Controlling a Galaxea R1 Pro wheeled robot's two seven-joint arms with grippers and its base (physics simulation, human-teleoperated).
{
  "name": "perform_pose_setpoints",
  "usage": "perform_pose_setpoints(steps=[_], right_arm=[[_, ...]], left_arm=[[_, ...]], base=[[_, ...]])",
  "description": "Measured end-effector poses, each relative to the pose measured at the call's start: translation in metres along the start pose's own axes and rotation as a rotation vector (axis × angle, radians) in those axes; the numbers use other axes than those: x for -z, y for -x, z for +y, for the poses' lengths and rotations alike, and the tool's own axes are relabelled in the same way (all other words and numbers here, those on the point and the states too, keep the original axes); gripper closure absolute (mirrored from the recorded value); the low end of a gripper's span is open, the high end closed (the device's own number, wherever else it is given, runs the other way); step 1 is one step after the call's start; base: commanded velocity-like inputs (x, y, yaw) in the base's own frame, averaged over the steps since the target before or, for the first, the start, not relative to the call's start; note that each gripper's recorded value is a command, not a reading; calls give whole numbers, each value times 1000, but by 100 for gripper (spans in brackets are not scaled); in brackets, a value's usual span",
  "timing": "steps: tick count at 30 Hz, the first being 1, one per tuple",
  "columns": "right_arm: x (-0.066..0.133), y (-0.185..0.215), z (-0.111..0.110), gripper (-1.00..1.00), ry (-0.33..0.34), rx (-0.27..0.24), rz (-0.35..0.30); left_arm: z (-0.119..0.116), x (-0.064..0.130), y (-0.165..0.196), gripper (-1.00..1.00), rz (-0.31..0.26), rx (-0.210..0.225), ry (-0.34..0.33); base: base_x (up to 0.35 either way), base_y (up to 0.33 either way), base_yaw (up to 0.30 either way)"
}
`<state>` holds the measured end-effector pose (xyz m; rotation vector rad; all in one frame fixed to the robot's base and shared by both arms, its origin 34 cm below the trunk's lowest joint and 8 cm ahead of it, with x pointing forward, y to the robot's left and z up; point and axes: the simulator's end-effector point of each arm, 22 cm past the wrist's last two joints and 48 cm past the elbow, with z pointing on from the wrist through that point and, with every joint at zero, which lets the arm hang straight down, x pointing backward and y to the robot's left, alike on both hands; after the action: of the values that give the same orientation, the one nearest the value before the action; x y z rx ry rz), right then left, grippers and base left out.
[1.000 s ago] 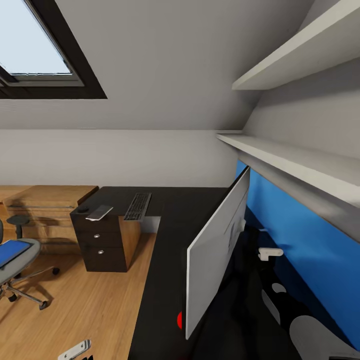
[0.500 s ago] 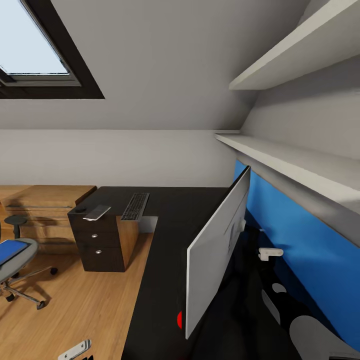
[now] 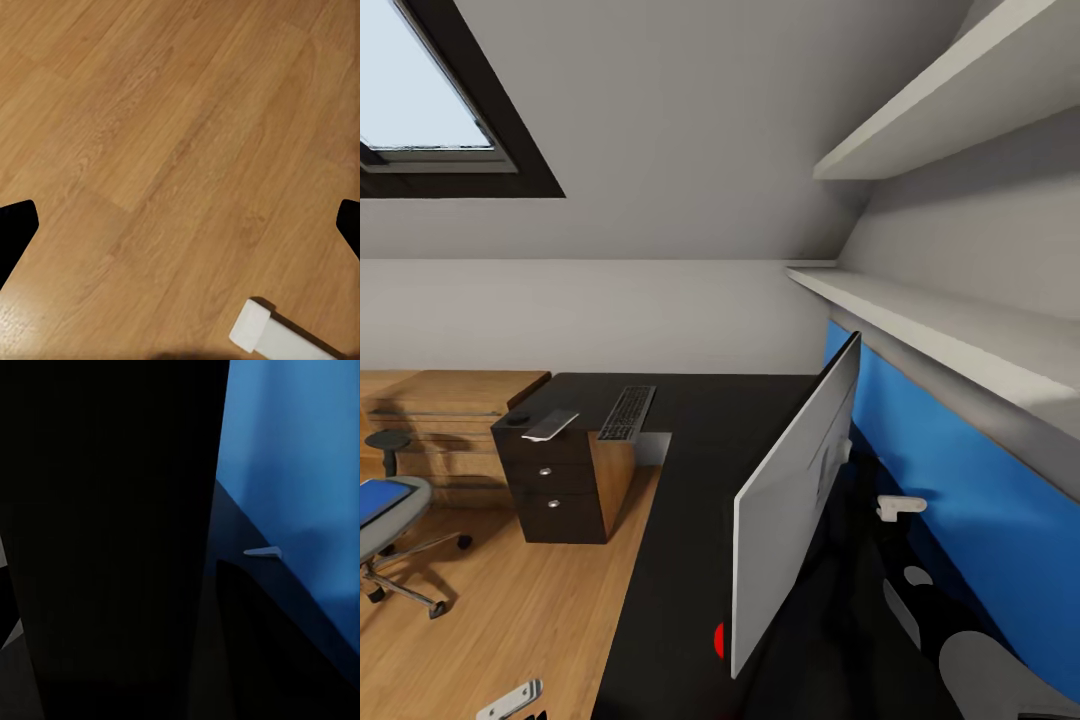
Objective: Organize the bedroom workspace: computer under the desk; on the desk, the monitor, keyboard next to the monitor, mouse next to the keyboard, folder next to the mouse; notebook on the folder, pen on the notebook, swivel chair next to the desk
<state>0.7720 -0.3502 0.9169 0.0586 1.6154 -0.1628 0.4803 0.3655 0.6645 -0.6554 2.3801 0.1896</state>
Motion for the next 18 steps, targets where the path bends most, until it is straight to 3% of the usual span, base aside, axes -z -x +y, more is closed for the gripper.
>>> perform_pose_setpoints(steps=[7, 8, 18], right_arm=[[0, 0, 0, 100, 0, 1, 0], [0, 0, 0, -100, 0, 1, 0], [0, -1, 2, -100, 6, 4, 2]], left_arm=[[1, 0, 0, -100, -1, 0, 2], [1, 0, 0, -100, -1, 0, 2], [0, 0, 0, -100, 0, 1, 2]], base=[[0, -1, 0], [0, 0, 0], [0, 0, 0]])
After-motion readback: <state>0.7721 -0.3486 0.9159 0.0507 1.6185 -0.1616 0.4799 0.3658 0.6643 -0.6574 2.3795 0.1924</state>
